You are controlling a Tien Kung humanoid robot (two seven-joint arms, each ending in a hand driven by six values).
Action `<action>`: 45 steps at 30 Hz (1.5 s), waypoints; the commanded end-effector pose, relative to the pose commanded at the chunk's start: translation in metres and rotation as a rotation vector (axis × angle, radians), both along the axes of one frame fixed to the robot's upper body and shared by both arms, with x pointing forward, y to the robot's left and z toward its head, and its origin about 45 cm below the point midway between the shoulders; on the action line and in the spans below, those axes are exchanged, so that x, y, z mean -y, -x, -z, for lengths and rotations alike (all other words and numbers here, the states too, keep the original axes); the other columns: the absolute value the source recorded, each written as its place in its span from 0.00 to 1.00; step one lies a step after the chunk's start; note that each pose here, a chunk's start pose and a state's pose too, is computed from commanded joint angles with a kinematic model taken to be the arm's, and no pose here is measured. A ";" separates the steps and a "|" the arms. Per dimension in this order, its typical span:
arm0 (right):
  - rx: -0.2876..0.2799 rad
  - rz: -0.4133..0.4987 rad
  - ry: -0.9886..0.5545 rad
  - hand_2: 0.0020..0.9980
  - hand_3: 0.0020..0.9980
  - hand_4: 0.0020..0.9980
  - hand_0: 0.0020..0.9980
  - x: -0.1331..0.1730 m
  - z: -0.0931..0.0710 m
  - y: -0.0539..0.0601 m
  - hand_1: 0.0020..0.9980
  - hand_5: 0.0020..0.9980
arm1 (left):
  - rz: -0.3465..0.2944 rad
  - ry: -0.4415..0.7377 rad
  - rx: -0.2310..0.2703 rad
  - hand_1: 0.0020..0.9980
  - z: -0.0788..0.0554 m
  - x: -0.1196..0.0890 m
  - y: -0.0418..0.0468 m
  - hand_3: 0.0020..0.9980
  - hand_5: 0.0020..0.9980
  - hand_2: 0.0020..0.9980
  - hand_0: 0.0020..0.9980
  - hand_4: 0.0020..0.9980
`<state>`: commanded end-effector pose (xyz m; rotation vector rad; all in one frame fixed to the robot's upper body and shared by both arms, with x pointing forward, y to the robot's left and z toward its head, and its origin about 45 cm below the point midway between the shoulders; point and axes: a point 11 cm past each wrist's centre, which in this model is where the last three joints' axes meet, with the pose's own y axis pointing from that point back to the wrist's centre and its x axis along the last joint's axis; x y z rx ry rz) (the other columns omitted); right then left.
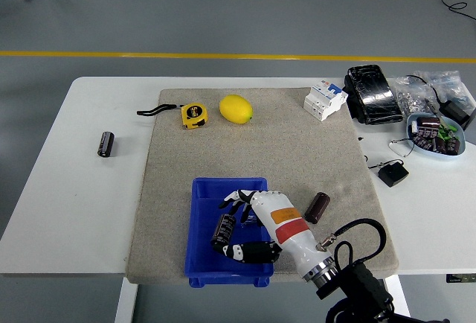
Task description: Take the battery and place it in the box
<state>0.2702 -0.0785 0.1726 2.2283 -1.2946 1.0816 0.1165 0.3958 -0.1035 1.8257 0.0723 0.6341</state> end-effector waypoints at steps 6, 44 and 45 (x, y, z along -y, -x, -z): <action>0.006 -0.033 0.025 0.56 0.88 1.00 0.28 -0.010 -0.010 -0.008 0.42 0.34 | -0.001 -0.007 0.000 0.64 -0.001 -0.004 0.0006 0.61 0.65 0.69 0.69 0.62; 0.072 0.320 0.235 0.65 0.88 1.00 0.45 0.123 0.014 -0.071 0.55 0.38 | 0.012 0.016 0.007 0.65 0.000 0.005 -0.0065 0.61 0.65 0.68 0.69 0.62; 0.070 0.321 0.238 0.65 0.88 1.00 0.45 0.124 0.016 -0.070 0.55 0.38 | 0.011 0.017 0.007 0.65 0.000 0.005 -0.0062 0.61 0.65 0.68 0.69 0.62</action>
